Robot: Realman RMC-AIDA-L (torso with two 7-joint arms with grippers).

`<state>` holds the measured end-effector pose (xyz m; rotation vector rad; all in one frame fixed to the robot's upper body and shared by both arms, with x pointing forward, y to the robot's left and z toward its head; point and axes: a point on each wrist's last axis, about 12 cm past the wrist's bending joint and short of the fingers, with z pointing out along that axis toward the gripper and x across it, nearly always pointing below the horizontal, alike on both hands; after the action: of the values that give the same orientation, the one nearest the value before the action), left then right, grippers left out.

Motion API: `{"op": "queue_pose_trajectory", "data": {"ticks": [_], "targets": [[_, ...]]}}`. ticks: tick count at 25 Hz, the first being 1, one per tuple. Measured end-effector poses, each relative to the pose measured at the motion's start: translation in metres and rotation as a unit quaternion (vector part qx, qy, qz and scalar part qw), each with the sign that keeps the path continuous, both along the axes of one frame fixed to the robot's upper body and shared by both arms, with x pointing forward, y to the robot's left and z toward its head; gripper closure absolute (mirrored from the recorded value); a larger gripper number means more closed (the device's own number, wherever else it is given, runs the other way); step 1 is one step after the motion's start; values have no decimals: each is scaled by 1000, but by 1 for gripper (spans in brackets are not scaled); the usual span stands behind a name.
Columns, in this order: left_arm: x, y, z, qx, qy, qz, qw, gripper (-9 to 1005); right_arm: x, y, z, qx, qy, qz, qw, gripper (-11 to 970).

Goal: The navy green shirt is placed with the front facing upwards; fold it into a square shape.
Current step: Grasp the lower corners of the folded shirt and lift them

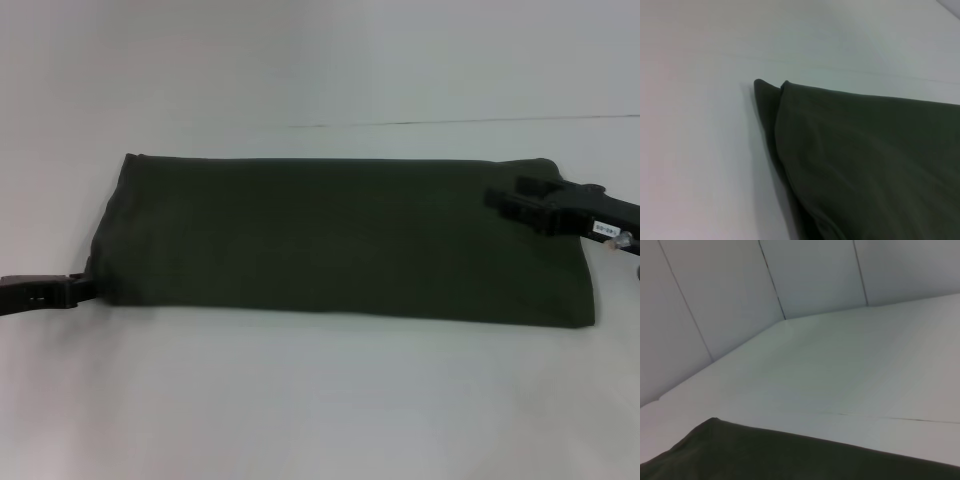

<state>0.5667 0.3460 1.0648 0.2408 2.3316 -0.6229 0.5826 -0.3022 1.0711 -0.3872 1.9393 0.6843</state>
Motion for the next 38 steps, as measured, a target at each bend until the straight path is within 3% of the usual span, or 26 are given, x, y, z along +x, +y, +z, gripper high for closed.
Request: {"op": "queue_pose_trajectory", "data": {"ticks": [7,18,25,38], "targets": [[1,-2,0,-4,-1,-1,1000,758,-17,-20,-1,20,-4,-14,1000,309],[-7,-2,-2,-16,3,-12,1000,969,-77,-63,-25,3,21,-47,999,306],[-9,-4,-1,-24,-1,-20,1000,973,-93,-64,-38,-4,34,-56,998,305],[-7,-6,1,-25,-4,-25,999,951,-84,-53,-51,-12,57,-67,996,307]]}}
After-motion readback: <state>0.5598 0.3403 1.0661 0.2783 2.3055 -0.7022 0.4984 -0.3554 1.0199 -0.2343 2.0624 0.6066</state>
